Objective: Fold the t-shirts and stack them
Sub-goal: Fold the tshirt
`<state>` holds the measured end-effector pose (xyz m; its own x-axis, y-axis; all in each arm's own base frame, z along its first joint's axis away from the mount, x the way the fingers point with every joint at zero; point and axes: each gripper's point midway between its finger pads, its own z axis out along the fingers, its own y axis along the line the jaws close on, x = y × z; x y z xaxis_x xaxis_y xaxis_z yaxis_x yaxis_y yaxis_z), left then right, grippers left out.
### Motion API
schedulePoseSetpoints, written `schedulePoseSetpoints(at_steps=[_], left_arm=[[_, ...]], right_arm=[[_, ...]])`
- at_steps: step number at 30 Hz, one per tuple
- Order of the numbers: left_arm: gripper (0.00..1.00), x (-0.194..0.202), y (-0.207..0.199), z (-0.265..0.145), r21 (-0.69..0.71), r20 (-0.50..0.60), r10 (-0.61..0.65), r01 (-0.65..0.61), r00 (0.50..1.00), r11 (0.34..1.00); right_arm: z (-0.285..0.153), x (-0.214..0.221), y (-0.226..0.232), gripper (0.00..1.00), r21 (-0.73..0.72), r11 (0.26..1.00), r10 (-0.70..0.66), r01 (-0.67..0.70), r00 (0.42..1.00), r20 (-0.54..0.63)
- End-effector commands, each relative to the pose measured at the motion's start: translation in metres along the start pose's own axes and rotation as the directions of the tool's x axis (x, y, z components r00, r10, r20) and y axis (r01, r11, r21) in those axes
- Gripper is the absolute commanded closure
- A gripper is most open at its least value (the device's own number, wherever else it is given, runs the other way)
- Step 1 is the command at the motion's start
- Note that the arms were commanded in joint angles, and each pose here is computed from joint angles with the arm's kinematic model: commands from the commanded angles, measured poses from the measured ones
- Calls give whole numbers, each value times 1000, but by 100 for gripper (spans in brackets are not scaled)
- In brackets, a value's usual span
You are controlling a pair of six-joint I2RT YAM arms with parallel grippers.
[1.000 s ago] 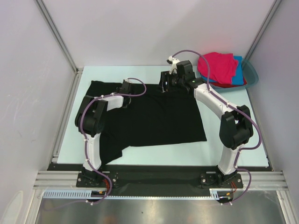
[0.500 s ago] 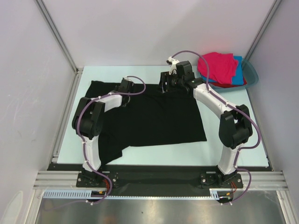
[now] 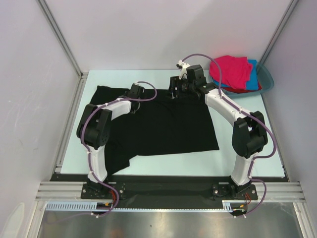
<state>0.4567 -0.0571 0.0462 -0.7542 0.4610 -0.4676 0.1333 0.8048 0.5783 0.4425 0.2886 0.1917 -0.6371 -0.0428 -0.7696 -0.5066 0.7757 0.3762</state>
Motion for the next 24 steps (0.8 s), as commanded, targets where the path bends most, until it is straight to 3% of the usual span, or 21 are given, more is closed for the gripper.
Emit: schedulePoseSetpoints(at_steps=[1,6,10,15,16,21,22,24], left_arm=[[97,-21,4,-15,15,45,-35,34,998,999],[94,-18,-3,-13,20,19,-21,21,1000,1000],[100,-19,-7,-13,45,19,-27,26,999,999],[98,-18,-14,-11,76,4,-14,14,1000,997],[88,-15,-15,-11,74,-7,-5,5,1000,997],[61,-13,-11,-10,43,-13,-16,17,1000,999],[50,-14,-8,-11,26,-7,-23,23,1000,999],[43,-18,6,-16,-37,10,-49,49,999,998]], right_arm=[[1,-6,4,38,-7,1000,-4,4,1000,18],[1,-5,3,38,2,1000,-10,10,1000,16],[0,-5,2,38,10,1000,-9,9,1000,16],[-2,-6,0,38,19,1000,-10,10,1000,19],[-1,-5,1,38,18,1000,-10,10,1000,17],[0,-2,-5,37,42,999,-9,8,1000,10],[0,-3,-5,37,47,999,-11,10,1000,10],[-1,-3,-10,36,78,997,-15,14,1000,10]])
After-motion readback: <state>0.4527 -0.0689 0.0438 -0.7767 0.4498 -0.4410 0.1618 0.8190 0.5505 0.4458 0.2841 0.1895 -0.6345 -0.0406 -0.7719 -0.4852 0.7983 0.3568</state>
